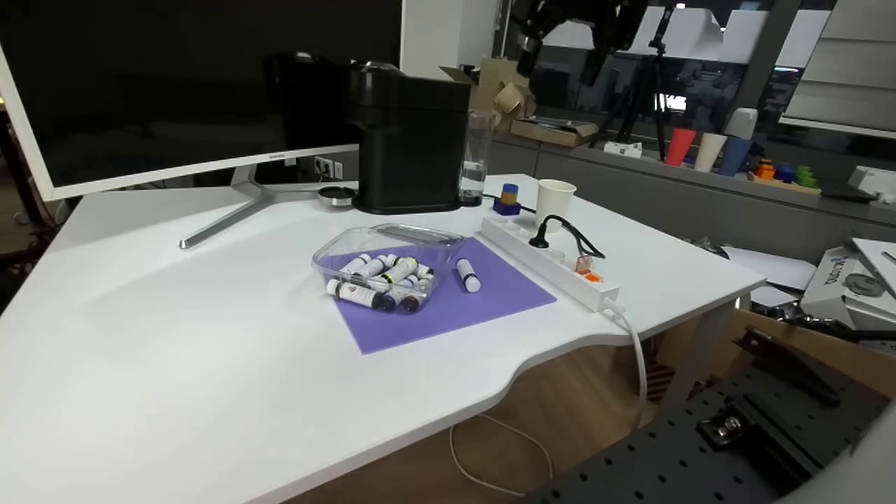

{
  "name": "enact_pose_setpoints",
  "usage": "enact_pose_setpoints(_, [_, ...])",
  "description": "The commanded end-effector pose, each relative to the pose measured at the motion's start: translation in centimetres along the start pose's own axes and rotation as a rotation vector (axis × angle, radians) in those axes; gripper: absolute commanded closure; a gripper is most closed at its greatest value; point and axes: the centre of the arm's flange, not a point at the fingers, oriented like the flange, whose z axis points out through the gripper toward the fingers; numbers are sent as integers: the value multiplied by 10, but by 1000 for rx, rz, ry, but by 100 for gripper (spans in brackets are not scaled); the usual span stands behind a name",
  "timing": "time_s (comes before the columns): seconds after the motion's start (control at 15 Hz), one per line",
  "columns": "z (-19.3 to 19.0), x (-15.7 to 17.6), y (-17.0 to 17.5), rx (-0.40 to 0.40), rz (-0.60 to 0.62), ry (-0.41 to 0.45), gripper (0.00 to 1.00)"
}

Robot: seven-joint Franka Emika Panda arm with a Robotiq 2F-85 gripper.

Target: Turn on the extension cord

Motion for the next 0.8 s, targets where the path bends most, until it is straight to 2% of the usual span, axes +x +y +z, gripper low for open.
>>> enact_pose_setpoints(0.0, [42, 16, 46, -30, 17, 2, 0])
enact_pose_setpoints(0.2, [80, 16, 68, -53, 30, -29, 0])
enact_pose_setpoints(0.47, [134, 9, 86, -54, 24, -113, 0])
enact_pose_setpoints(0.53, [143, 8, 89, -54, 59, -125, 0])
enact_pose_setpoints(0.6, [121, -8, 75, -51, 39, -106, 0])
enact_pose_setpoints(0.73, [133, -10, 76, -53, 39, -128, 0])
